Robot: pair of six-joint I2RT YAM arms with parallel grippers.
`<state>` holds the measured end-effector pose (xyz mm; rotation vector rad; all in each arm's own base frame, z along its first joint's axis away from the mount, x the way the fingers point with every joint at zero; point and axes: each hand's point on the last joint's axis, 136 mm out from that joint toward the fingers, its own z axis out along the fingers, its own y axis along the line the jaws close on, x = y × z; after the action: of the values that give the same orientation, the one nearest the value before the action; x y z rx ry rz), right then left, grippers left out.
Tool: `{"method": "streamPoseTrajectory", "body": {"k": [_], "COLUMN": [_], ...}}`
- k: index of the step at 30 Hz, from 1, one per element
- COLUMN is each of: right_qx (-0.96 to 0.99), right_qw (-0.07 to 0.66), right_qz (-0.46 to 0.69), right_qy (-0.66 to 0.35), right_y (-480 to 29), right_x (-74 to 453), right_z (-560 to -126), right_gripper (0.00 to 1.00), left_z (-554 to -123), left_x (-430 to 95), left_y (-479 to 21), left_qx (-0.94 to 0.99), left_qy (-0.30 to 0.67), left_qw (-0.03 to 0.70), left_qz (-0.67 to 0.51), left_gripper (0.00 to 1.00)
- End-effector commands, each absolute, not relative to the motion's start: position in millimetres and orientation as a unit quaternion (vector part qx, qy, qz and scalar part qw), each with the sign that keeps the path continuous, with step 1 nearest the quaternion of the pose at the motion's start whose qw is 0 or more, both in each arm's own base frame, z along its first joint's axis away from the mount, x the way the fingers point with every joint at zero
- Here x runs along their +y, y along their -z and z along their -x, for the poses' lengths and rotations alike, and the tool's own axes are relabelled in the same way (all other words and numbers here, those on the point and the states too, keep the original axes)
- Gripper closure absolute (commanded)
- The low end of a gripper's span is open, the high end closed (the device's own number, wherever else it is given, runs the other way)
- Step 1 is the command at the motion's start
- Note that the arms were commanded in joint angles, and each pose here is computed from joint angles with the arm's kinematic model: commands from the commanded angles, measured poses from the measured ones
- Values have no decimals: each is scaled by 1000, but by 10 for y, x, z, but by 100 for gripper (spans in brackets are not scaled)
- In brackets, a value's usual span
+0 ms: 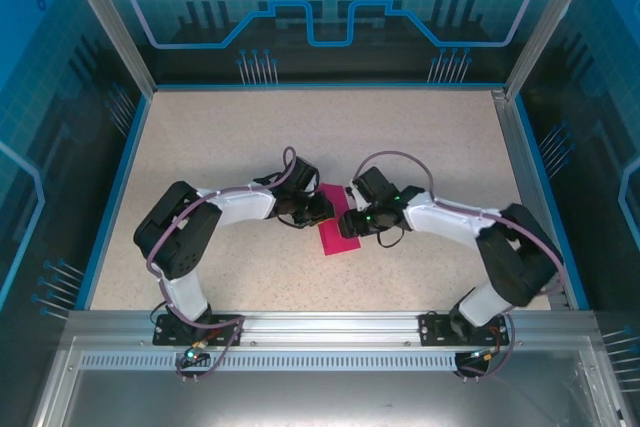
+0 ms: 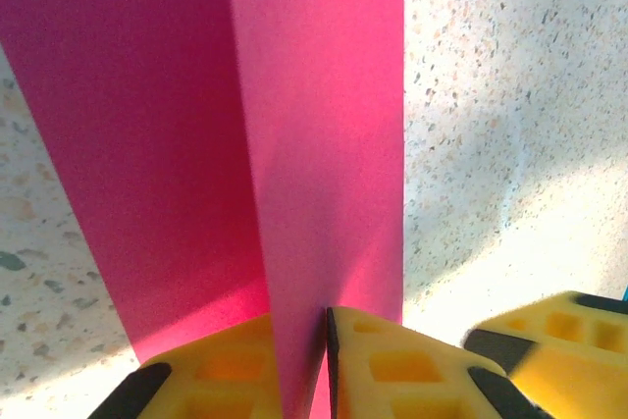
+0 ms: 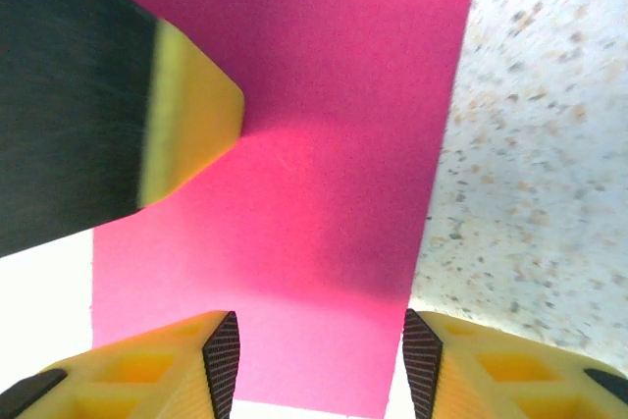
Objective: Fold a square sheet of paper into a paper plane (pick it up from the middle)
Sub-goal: Fold the triangle a second time at the center of the table.
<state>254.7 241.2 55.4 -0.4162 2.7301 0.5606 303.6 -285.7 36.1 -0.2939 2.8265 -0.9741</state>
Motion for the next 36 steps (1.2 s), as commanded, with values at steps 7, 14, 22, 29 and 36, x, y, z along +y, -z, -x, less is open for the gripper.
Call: {"method": "streamPoseTrajectory", "body": {"k": [7,14,22,29,36], "right_qx": [907,879,907,869,820], "right_qw": [354,440,259,251,303], "right_qz": [136,97,239,375,453], "right_qy": [-180,-155,-229,-202,-176], "right_y": [-1328,-1601,-970,-671,-711], "right_x": [2131,1735,2186,2624,2983], "right_z": [-2825,-2827,-2525,-2166,-1931], "right_gripper": [48,20,26,29,26], "left_z": [-3002,-3002,-3016,-3018,-3028], "left_x": [-2853,-2846,-2865,-2876,-2890], "left_y": [-341,-342,-348,-409,-434], "left_qx": [943,943,941,940,941], "left_qy": [314,313,317,320,319], "left_qw": [63,65,60,58,55], "left_qz": [88,90,101,103,103], "left_gripper": [83,83,83,83,83]}}
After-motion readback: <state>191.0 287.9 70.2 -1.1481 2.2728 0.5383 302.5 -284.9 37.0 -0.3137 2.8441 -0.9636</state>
